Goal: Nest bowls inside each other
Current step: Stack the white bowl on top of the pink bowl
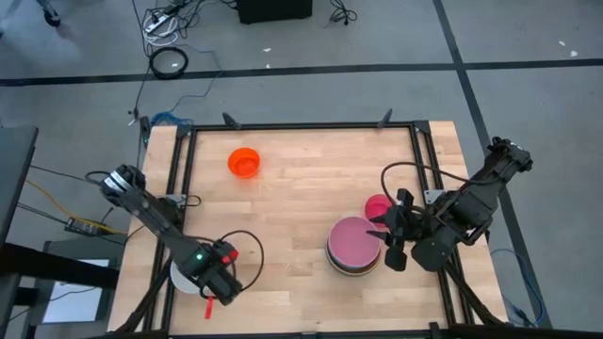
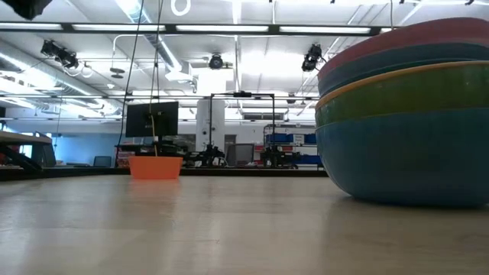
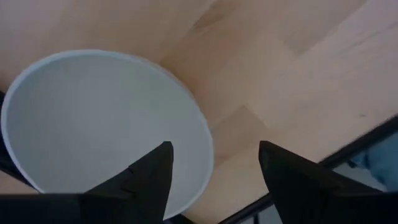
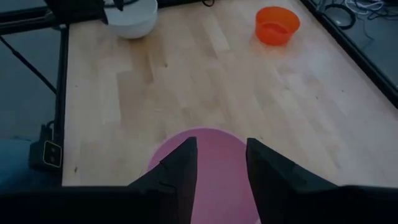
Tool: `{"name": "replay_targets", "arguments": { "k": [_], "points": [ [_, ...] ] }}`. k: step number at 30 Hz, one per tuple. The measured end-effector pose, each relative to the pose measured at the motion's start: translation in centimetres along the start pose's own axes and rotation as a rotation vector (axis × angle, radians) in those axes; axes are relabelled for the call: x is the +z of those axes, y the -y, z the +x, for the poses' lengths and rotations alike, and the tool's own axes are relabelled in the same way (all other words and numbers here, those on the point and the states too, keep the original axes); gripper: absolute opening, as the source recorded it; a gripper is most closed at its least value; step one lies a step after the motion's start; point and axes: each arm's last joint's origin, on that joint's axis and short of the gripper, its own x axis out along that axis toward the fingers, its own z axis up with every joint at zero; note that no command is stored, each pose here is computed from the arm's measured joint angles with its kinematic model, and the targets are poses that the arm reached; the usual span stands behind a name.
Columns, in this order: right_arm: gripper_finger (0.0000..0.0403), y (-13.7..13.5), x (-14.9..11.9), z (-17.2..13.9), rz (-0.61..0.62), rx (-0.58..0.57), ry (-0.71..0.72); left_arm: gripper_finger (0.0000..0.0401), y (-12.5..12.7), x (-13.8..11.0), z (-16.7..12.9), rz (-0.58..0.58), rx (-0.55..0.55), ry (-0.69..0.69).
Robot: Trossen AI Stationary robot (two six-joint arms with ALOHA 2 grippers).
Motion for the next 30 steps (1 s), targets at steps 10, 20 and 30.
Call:
{"name": "replay_targets", "arguments": {
  "k": [10,20,30],
  "points": [
    [0.0124,-0.1,0.0,0.0,0.02,0.014,-0.011,0.0243,1.0,0.3,3.0,0.042,0.14,-0.001],
    [0.0124,-0.1,-0.1,0.0,0.025,0.02,-0.018,0.0205,1.2,0.6,5.0,0.055,0.27,0.0],
    [0.0124,-0.1,0.0,0.0,0.029,0.023,-0.015,0.0032,2.3,0.6,5.3,0.135,0.154,-0.02]
  ]
}}
